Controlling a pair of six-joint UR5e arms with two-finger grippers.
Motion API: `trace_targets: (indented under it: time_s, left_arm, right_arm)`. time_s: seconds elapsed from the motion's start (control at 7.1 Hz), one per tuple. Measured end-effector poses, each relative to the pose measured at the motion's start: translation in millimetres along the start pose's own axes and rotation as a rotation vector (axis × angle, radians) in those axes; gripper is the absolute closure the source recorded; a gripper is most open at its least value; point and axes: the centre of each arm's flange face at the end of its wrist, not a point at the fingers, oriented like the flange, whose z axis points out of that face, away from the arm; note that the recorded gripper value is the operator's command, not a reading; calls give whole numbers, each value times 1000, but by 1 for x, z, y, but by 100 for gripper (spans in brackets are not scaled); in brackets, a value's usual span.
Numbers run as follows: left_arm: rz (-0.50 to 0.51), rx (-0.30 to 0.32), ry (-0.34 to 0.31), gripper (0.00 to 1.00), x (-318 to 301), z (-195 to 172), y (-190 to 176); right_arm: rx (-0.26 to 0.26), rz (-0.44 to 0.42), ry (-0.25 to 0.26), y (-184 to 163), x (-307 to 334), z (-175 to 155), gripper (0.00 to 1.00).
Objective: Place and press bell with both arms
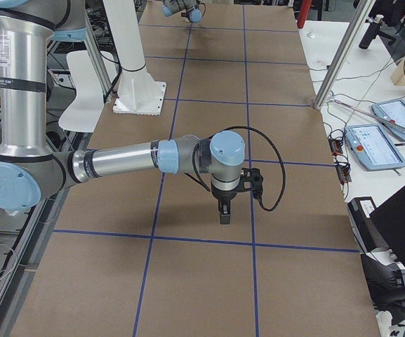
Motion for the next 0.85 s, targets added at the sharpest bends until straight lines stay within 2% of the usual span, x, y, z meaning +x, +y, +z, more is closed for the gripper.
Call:
trace_targets:
  time_s: [0.85]
  left_arm:
    - [-32, 44, -2, 0, 9, 31, 10]
  right_arm:
    - [8, -8, 2, -2, -3, -4, 0]
